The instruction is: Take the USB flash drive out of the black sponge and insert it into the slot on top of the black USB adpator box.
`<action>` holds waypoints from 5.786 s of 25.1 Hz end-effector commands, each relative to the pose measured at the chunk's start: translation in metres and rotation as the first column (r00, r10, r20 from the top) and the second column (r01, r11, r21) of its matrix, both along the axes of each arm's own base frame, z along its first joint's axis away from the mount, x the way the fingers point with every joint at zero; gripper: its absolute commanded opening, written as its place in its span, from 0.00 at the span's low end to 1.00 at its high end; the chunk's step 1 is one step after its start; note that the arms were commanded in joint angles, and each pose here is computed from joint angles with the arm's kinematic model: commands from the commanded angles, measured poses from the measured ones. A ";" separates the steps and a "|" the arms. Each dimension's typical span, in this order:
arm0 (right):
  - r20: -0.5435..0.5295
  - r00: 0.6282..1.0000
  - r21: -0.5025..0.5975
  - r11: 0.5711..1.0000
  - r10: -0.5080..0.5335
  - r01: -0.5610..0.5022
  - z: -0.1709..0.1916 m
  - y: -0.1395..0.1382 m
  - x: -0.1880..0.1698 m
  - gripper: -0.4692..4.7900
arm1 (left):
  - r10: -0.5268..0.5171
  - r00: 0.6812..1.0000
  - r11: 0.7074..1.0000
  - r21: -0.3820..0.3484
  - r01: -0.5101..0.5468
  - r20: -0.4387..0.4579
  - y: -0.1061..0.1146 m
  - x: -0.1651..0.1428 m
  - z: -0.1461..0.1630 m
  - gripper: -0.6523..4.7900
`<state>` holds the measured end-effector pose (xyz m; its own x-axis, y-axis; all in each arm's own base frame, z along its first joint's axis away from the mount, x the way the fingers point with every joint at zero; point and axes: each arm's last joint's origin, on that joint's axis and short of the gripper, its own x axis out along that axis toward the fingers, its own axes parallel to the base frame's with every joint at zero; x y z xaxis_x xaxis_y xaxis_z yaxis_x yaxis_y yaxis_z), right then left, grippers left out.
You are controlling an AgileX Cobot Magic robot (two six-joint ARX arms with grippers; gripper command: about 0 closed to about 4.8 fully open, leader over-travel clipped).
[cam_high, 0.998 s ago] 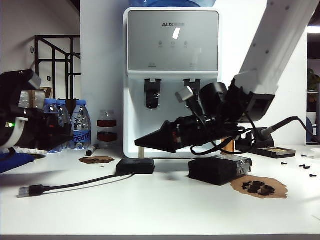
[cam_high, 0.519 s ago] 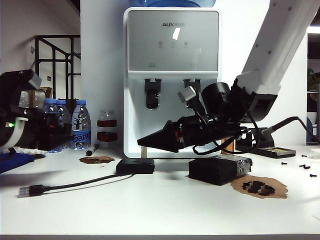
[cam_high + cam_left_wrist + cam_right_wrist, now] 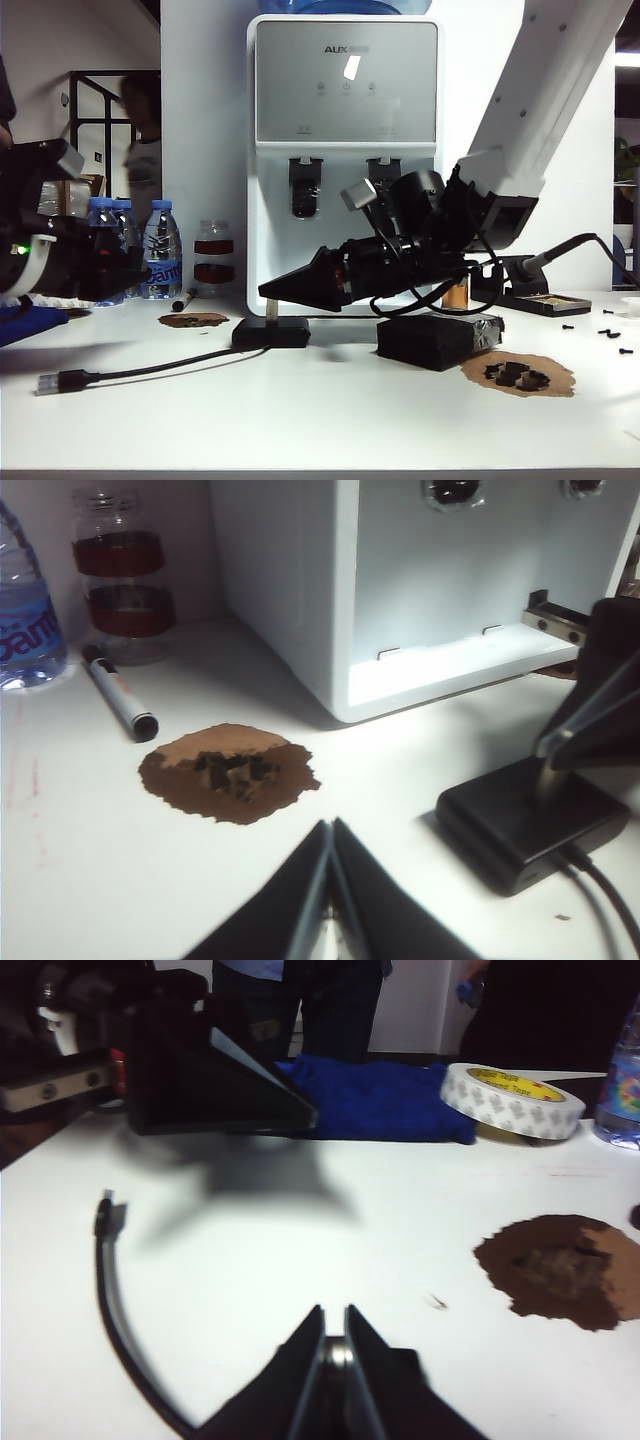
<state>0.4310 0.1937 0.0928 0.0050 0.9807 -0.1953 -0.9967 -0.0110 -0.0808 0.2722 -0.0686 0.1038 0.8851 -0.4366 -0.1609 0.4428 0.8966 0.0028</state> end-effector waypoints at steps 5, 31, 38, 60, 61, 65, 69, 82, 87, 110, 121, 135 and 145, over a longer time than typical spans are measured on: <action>0.013 1.000 0.005 1.000 -0.006 0.006 0.005 0.002 0.005 0.09 | -0.020 1.000 1.000 -0.009 0.020 0.010 0.000 0.000 0.002 0.11; -0.043 0.998 -0.135 0.990 -0.053 0.047 0.000 0.000 0.006 0.09 | -0.020 1.000 1.000 -0.009 0.021 0.009 0.000 0.000 0.002 0.11; -0.107 0.994 -0.139 0.990 -0.020 0.005 -0.003 -0.001 0.001 0.09 | -0.021 1.000 1.000 -0.009 0.021 0.009 0.000 0.000 0.002 0.11; -0.027 1.000 -0.131 0.991 -0.014 0.010 0.004 -0.001 0.005 0.09 | -0.180 0.984 0.981 -0.073 0.179 -0.011 -0.009 -0.002 0.000 0.11; -0.011 1.000 -0.137 0.990 -0.017 0.015 0.004 0.000 0.006 0.09 | -0.181 0.983 0.981 -0.073 0.179 -0.014 -0.009 -0.002 -0.001 0.11; -0.021 1.000 -0.140 0.990 -0.020 0.017 0.003 0.000 0.005 0.09 | -0.178 0.983 0.982 -0.070 0.175 -0.039 -0.009 -0.002 -0.008 0.11; -0.023 1.000 -0.142 0.990 -0.019 0.016 -0.001 0.001 0.005 0.09 | -0.177 0.983 0.982 -0.070 0.175 -0.038 -0.009 -0.001 -0.009 0.11; -0.069 0.997 -0.169 0.985 -0.045 0.033 -0.007 0.005 0.004 0.09 | -0.178 0.984 0.982 -0.072 0.176 -0.016 -0.009 -0.001 -0.007 0.11; -0.122 0.990 -0.218 0.975 -0.074 0.046 -0.012 0.003 0.001 0.09 | -0.178 0.984 0.982 -0.072 0.176 -0.010 -0.009 -0.001 -0.006 0.11; -0.306 0.938 -0.382 0.924 -0.163 0.036 -0.048 -0.012 -0.016 0.09 | -0.178 0.984 0.982 -0.072 0.176 -0.018 -0.009 -0.001 -0.007 0.11; -0.319 0.930 -0.429 0.903 -0.183 0.030 -0.060 -0.006 -0.019 0.09 | -0.178 0.984 0.982 -0.072 0.176 -0.018 -0.009 -0.001 -0.007 0.11; -0.266 0.944 -0.439 0.896 -0.196 0.062 -0.054 -0.005 -0.015 0.61 | -0.178 0.984 0.982 -0.072 0.176 -0.018 -0.009 -0.001 -0.007 0.11; -0.215 0.958 -0.367 0.925 -0.189 0.100 -0.024 -0.002 -0.007 0.82 | -0.178 0.984 0.982 -0.072 0.176 -0.018 -0.009 -0.001 -0.007 0.11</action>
